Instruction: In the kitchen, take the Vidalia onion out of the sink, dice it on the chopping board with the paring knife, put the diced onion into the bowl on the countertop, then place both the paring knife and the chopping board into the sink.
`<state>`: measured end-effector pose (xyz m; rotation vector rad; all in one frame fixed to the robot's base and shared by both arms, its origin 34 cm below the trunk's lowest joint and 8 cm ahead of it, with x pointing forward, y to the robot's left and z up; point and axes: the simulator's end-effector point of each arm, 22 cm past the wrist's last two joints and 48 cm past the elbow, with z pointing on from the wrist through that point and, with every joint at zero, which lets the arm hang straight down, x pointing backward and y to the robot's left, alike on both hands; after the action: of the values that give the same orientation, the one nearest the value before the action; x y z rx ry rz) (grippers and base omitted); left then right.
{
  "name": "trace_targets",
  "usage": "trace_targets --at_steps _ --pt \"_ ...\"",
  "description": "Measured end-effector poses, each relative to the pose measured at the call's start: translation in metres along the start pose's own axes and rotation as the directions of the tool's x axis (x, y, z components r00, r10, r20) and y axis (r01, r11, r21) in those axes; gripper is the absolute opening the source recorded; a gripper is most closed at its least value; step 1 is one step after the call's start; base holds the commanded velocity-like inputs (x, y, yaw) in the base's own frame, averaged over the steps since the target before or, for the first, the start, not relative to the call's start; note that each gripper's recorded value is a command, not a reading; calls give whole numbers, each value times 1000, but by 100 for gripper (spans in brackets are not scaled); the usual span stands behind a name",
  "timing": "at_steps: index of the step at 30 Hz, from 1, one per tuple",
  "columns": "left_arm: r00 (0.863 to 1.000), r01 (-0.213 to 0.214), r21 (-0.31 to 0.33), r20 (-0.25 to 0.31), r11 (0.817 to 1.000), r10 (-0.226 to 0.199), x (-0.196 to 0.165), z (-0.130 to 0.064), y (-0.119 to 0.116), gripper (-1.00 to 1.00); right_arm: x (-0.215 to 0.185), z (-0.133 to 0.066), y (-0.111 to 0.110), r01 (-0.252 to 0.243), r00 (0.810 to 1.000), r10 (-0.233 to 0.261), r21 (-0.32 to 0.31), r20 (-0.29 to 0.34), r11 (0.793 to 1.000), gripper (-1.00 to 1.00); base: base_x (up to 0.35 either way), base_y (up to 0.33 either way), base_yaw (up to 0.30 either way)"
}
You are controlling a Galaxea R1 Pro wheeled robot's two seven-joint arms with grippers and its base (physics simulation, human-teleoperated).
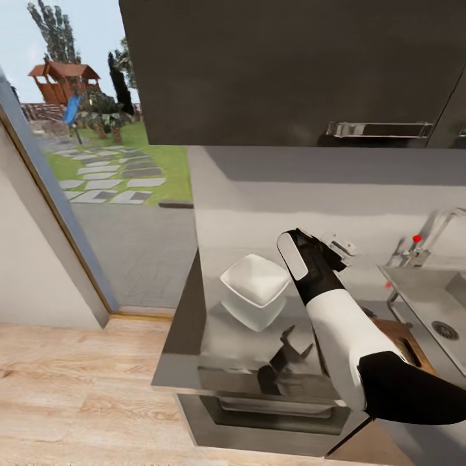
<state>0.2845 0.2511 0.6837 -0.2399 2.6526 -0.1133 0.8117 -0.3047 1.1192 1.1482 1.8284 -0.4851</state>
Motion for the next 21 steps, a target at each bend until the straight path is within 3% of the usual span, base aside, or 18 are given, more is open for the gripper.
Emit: trace_targets --at_steps 6,21 --pt "1000 0 0 0 1000 0 0 0 0 100 2 1 0 2 1000 -2 2 -3 1000 100 0 -49 107" --pt "1000 0 -1 -8 1000 0 3 0 0 100 7 4 0 9 1000 -9 7 -8 1000 100 0 -4 4"
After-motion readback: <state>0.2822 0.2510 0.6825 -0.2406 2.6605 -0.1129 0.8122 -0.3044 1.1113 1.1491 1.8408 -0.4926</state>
